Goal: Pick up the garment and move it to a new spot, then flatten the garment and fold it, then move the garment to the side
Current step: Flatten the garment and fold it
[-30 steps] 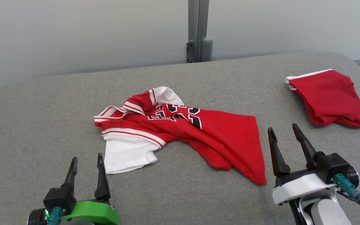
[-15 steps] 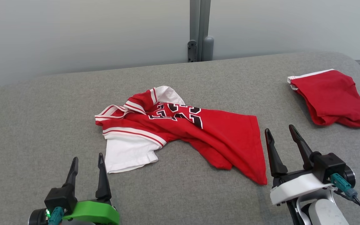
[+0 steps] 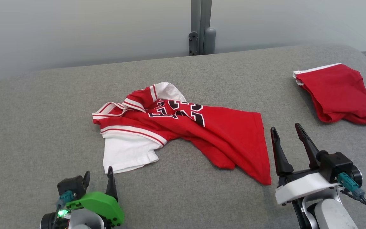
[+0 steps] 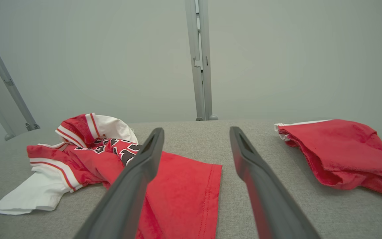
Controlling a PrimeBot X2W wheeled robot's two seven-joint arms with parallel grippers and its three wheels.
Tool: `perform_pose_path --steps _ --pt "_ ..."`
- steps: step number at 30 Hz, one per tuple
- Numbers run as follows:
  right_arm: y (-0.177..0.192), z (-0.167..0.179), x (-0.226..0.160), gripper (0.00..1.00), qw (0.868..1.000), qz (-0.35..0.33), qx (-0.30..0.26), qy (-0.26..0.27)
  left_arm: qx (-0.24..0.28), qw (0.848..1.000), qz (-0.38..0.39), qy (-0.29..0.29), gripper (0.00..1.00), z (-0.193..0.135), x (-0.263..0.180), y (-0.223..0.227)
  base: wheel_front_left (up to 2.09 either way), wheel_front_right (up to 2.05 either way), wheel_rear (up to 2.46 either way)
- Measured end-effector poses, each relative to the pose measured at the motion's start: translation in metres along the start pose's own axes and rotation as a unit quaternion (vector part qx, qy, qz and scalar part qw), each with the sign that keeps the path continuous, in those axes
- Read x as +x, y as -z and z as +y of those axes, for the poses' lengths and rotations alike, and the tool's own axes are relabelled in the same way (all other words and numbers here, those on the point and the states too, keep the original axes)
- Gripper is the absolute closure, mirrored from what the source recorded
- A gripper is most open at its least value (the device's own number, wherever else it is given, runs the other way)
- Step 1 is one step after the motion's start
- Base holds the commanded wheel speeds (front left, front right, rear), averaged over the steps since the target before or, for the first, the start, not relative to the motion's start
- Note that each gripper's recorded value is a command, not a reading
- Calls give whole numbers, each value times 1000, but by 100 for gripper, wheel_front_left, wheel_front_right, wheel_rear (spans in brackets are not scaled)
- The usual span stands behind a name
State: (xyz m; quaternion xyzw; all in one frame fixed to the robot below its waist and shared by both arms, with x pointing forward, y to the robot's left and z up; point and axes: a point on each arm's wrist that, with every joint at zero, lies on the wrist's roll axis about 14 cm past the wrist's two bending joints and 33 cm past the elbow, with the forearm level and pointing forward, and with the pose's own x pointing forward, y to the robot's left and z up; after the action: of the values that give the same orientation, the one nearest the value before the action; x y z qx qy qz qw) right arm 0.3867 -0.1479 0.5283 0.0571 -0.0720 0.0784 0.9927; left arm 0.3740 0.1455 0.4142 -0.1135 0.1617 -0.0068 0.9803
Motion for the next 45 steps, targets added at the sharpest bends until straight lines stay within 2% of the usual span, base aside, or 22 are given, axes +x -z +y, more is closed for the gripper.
perform_pose_path --steps 17,19,20,21,22,23,29,35,45 --pt "7 -21 -4 0 999 11 -1 31 0 995 103 -18 0 1 37 41 0 0 0" --pt "6 -23 -5 0 999 11 -1 33 2 994 108 -18 31 0 39 43 0 0 0" --pt "7 -23 -5 0 999 11 -2 35 3 994 108 -17 56 -1 40 43 0 0 0" --pt "7 -24 -6 0 999 12 -3 36 3 994 108 -17 68 -1 41 44 0 0 0" --pt "7 -24 -7 0 999 13 -3 37 2 994 108 -16 96 -1 41 44 0 0 0" --pt "8 -25 -8 0 999 15 -3 37 2 994 107 -15 100 -2 41 44 0 0 0" --pt "44 -24 -29 0 996 74 3 42 -16 996 88 -3 100 -6 41 38 0 0 0" --pt "94 -22 -54 0 985 154 48 57 -42 999 19 4 100 -7 42 8 0 0 0" --pt "123 1 -54 0 975 201 91 36 -72 995 -73 -19 100 13 19 -31 0 0 0"
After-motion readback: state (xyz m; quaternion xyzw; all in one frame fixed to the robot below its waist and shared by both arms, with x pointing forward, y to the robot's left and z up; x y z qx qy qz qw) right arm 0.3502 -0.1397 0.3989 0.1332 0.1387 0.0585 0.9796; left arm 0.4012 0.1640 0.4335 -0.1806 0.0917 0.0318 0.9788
